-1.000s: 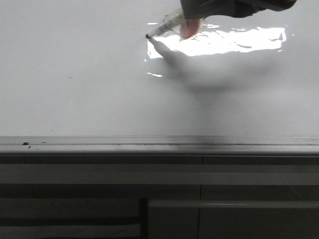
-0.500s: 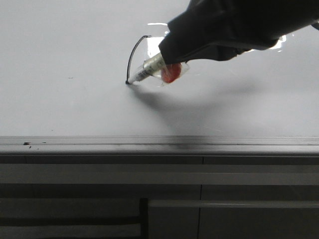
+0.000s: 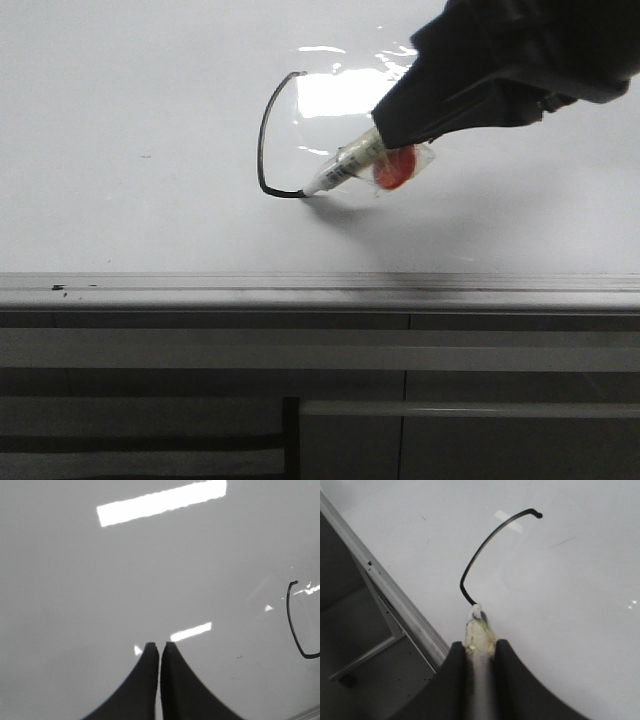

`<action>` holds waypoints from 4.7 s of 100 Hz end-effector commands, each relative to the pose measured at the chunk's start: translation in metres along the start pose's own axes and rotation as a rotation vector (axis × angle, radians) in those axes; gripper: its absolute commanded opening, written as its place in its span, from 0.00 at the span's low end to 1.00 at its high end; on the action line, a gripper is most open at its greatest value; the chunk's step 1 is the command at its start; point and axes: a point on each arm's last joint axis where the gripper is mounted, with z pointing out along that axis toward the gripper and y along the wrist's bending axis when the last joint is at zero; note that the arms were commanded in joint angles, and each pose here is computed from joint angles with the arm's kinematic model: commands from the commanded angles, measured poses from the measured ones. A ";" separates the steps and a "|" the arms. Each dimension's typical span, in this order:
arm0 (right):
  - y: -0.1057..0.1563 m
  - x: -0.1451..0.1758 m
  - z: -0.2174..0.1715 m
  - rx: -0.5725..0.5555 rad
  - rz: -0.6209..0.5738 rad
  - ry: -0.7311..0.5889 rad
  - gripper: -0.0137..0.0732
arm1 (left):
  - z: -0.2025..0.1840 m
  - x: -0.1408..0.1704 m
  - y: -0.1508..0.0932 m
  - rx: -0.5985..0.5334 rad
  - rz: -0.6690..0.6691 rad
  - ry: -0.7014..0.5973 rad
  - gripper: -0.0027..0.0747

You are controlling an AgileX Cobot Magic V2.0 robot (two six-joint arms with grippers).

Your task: Write number 0 on whiteboard

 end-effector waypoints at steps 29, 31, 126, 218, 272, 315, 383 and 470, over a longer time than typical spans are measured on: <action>-0.022 -0.025 -0.012 0.116 -0.042 -0.132 0.07 | -0.001 -0.010 0.001 -0.006 0.026 -0.044 0.01; -0.023 -0.028 -0.013 0.119 -0.046 -0.140 0.07 | -0.001 -0.010 0.001 -0.006 0.026 -0.044 0.01; -0.023 -0.073 -0.028 0.115 -0.126 -0.236 0.07 | -0.001 -0.011 0.000 0.000 0.026 -0.045 0.01; 0.044 -0.078 -0.034 -0.240 -0.274 -0.014 0.07 | 0.043 0.014 -0.078 0.617 0.495 0.052 0.54; 0.058 -0.088 -0.029 -0.286 -0.250 -0.068 0.07 | 0.047 0.007 -0.082 0.640 0.490 0.035 0.53; 0.062 -0.088 -0.030 -0.302 -0.241 -0.069 0.07 | 0.047 0.007 -0.082 0.640 0.490 0.035 0.33; 0.061 -0.098 -0.033 -0.301 -0.210 -0.118 0.44 | 0.046 0.007 -0.084 0.659 0.463 0.038 0.01; 0.039 -0.145 -0.106 -0.134 -0.297 -0.475 0.73 | 0.065 0.024 -0.041 0.003 -0.433 0.349 0.01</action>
